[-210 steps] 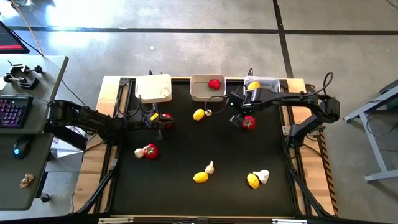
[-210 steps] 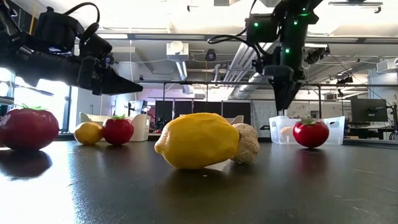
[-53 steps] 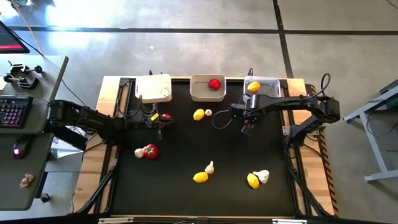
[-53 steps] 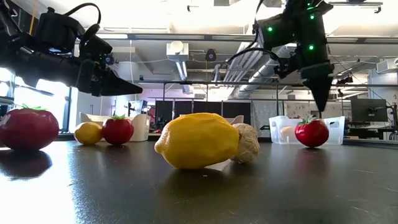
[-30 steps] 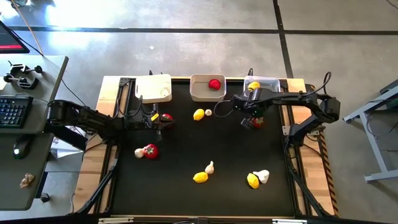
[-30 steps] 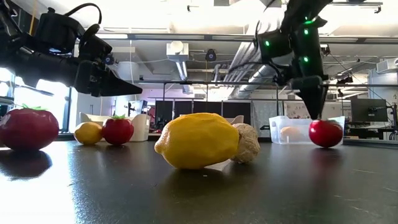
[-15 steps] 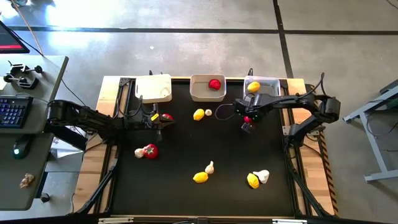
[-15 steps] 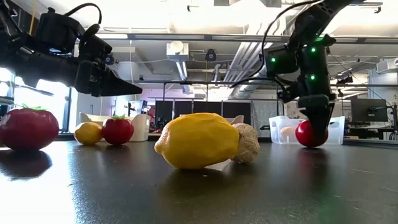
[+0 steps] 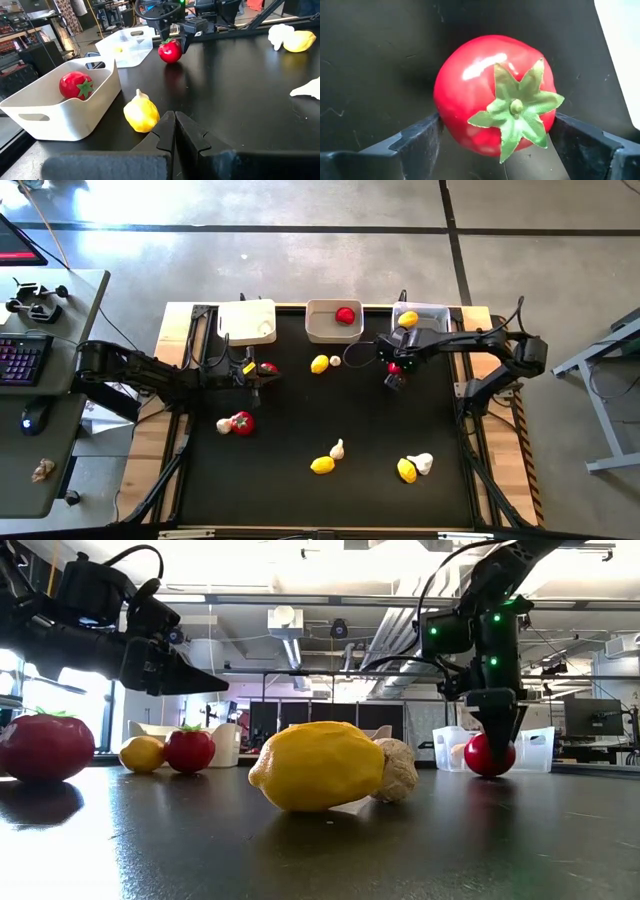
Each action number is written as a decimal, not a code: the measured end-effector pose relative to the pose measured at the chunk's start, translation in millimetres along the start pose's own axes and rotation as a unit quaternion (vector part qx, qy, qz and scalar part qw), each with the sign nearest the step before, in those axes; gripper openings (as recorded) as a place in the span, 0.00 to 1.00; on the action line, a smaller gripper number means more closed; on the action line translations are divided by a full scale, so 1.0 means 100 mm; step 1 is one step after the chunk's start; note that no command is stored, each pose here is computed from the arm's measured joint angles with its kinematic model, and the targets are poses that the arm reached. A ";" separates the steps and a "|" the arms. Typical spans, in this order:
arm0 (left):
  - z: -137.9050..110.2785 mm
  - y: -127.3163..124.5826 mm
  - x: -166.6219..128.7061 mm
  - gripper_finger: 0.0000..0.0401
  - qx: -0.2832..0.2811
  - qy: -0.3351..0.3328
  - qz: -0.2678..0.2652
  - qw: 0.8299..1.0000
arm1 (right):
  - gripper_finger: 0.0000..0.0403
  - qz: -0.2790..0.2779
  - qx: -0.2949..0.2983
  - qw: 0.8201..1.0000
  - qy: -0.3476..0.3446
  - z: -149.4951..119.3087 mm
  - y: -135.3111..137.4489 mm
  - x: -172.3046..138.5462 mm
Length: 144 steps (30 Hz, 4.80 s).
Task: Sort produce into baskets
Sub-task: Put the top right tomato into the gray bin, then put the tomato into the gray bin
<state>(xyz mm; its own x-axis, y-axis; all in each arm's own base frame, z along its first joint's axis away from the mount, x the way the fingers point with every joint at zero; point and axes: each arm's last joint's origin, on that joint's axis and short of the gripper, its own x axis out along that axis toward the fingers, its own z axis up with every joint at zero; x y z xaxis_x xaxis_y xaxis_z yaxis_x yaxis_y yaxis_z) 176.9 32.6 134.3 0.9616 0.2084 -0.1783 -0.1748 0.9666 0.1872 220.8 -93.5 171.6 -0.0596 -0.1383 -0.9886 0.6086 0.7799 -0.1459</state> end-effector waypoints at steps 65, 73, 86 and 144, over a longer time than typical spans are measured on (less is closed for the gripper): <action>-0.02 0.00 0.00 0.00 -0.008 0.010 -0.002 1.000 | 0.59 0.050 0.027 0.997 -0.049 0.12 -0.06 -0.24; -0.02 0.00 0.00 0.00 -0.008 0.009 -0.002 1.000 | 0.59 0.076 0.043 0.993 -0.082 0.03 -0.09 -0.43; -0.02 0.00 0.00 0.00 -0.008 0.009 -0.002 1.000 | 0.72 0.091 0.045 0.993 -0.066 -0.06 0.11 -0.47; 0.00 0.00 0.00 0.00 -0.008 0.001 -0.002 1.000 | 0.66 -0.006 -0.079 0.971 -0.228 1.53 0.37 -0.76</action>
<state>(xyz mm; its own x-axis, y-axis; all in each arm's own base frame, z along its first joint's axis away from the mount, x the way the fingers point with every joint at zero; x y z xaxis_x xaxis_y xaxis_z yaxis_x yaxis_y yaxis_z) 176.8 32.4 133.9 0.9617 0.2051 -0.1816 -0.1746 0.9698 0.1704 369.0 -147.2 246.5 0.3113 -0.3761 -0.8727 0.4796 0.8550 -0.1974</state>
